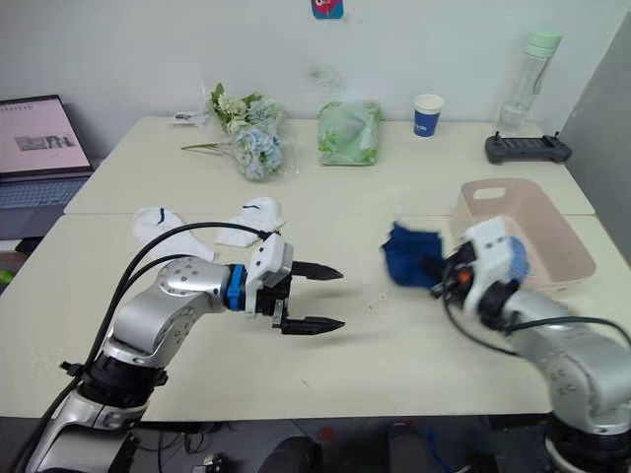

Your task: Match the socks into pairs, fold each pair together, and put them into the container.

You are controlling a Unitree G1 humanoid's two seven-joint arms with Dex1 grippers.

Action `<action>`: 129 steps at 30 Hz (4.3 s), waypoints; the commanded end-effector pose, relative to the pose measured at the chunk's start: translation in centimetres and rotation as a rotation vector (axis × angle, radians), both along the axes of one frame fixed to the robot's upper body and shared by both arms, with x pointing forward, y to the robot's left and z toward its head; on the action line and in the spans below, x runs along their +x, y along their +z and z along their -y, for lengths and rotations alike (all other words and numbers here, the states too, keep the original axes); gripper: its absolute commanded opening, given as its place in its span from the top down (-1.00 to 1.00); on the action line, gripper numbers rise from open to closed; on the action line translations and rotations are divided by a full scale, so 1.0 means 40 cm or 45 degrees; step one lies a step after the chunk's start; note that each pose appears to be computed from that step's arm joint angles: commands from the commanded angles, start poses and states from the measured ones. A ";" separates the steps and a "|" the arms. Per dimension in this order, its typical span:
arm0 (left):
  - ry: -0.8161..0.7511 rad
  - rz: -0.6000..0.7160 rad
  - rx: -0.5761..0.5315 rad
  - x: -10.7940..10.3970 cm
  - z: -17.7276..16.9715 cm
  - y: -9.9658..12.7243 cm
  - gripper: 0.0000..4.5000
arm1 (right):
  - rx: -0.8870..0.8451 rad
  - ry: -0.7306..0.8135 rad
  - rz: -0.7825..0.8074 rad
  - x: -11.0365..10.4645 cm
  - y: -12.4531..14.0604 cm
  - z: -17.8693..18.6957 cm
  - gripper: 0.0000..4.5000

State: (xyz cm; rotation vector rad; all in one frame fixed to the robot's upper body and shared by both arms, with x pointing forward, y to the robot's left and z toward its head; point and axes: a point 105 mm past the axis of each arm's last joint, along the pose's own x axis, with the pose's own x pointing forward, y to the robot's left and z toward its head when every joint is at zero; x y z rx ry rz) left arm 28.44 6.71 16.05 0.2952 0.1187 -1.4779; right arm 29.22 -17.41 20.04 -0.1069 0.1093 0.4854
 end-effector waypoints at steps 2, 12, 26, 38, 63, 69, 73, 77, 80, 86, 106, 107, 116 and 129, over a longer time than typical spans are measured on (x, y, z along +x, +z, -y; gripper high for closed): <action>-0.052 0.068 -0.078 0.009 0.045 0.076 -0.98 | -0.418 -0.323 0.354 0.020 0.161 0.154 1.00; -0.095 0.140 -0.118 0.024 0.098 0.130 -0.98 | -1.638 -0.264 0.354 0.142 0.127 0.303 1.00; -0.147 0.172 -0.109 0.012 0.120 0.144 -0.98 | -1.803 0.016 0.089 0.221 -0.009 0.325 1.00; -0.153 0.124 -0.161 0.011 0.126 0.170 -1.00 | -1.535 0.225 -0.080 0.157 0.040 0.287 -0.20; 0.023 0.209 -0.200 0.058 0.093 0.180 -1.00 | -1.290 0.150 0.393 0.106 0.369 0.185 -0.98; 0.340 0.320 -0.217 0.100 -0.034 0.175 -1.00 | -0.942 0.237 0.520 0.104 0.339 0.076 -0.98; 0.591 0.361 -0.169 0.113 -0.147 0.152 -1.00 | -0.831 0.282 0.561 0.104 0.269 0.018 -0.98; 0.831 0.357 -0.140 0.106 -0.269 0.113 -1.00 | -0.611 0.343 0.601 0.097 0.215 -0.067 -0.98; 1.036 0.256 -0.112 0.086 -0.374 0.050 -1.00 | -0.435 0.398 0.591 0.076 0.143 -0.137 -0.98; 1.372 0.207 -0.074 0.016 -0.522 -0.051 -1.00 | -0.179 0.281 0.425 0.062 0.008 -0.172 -0.98; 1.612 0.038 -0.148 -0.002 -0.647 -0.100 -1.00 | -0.141 0.782 0.176 -0.072 -0.126 -0.272 -0.98; 1.580 0.007 -0.147 0.006 -0.640 -0.100 -1.00 | -0.098 0.826 0.143 -0.084 -0.119 -0.278 -0.98; 1.495 -0.012 -0.007 0.119 -0.618 -0.082 -1.00 | -0.087 0.924 0.074 -0.104 -0.080 -0.286 -0.98; 1.648 -0.086 0.173 0.169 -0.649 -0.162 -0.16 | -0.132 0.861 0.087 -0.104 -0.101 -0.287 -1.00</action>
